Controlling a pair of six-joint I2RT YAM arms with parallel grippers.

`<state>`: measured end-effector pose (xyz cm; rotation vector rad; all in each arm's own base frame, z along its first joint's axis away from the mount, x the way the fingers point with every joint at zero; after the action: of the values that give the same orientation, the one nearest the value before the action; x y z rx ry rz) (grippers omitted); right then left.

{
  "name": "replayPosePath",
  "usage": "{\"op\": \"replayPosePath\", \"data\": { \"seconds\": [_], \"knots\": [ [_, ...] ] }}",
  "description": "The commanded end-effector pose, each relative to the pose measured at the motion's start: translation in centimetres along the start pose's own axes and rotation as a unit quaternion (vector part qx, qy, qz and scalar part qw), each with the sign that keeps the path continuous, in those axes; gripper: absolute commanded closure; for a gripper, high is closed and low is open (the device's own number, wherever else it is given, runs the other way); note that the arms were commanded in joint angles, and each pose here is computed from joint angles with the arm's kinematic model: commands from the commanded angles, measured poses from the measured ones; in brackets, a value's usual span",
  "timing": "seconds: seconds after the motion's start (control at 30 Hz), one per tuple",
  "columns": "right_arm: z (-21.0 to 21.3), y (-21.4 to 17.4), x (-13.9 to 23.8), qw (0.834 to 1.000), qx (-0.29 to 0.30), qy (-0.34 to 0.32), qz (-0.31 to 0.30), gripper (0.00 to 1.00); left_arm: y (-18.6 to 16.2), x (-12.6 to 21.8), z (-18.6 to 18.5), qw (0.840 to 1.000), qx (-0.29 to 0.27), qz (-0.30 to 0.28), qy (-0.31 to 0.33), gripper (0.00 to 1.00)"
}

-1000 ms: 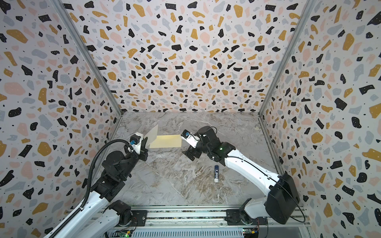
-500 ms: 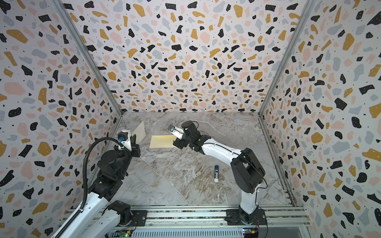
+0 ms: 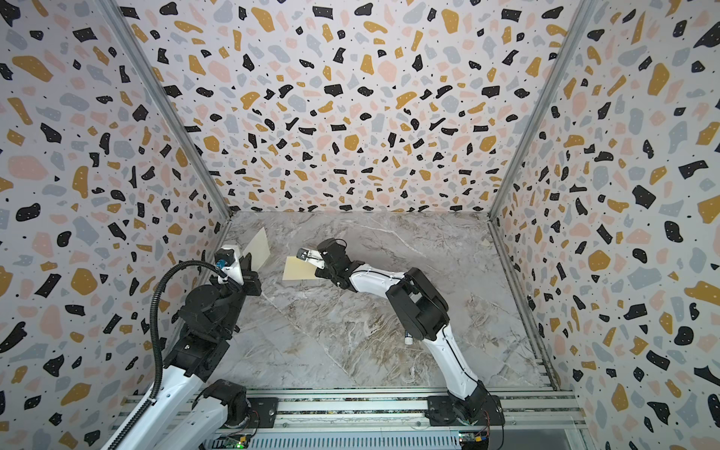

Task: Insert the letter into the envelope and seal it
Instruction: 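Grasp the yellow envelope's edge nearest the robot with the right gripper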

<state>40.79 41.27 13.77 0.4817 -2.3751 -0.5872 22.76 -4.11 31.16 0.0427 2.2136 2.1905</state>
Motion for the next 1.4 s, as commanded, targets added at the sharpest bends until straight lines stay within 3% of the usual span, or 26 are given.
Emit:
{"op": "replayPosePath", "data": {
  "seconds": [0.0,0.5,0.8,0.97,1.37],
  "knots": [
    [-1.7,1.9,-0.7,0.999,0.013,-0.036,-0.008,0.23,1.2,0.1,0.2,0.999,0.015,-0.033,0.005,1.0],
    [0.2,2.3,-5.7,0.999,0.032,-0.03,0.005,0.53,1.0,0.0,0.2,0.999,0.017,-0.031,0.0,1.0],
    [0.5,2.4,-6.6,0.999,0.029,-0.029,0.002,0.87,0.9,-0.1,0.2,0.999,0.017,-0.029,-0.002,1.0],
    [-0.3,3.0,-5.9,0.999,0.014,-0.03,0.0,1.0,0.8,-0.1,0.2,0.999,0.017,-0.029,-0.002,1.0],
    [-7.6,5.5,1.5,0.992,-0.114,-0.046,-0.01,1.0,1.0,0.0,0.2,0.999,0.02,-0.033,-0.005,1.0]
  ]
}}
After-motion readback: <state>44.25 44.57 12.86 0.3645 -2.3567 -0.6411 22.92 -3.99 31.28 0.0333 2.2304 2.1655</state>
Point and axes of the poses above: each gripper's point midway between its finger pads, its own x axis back along the fingers, its own z axis along the line the jaws close on, y = z × x, the point moved 7 cm from there along x, back along the fingers, and after that the axes turned 4 degrees about x, right-handed, at the moved point
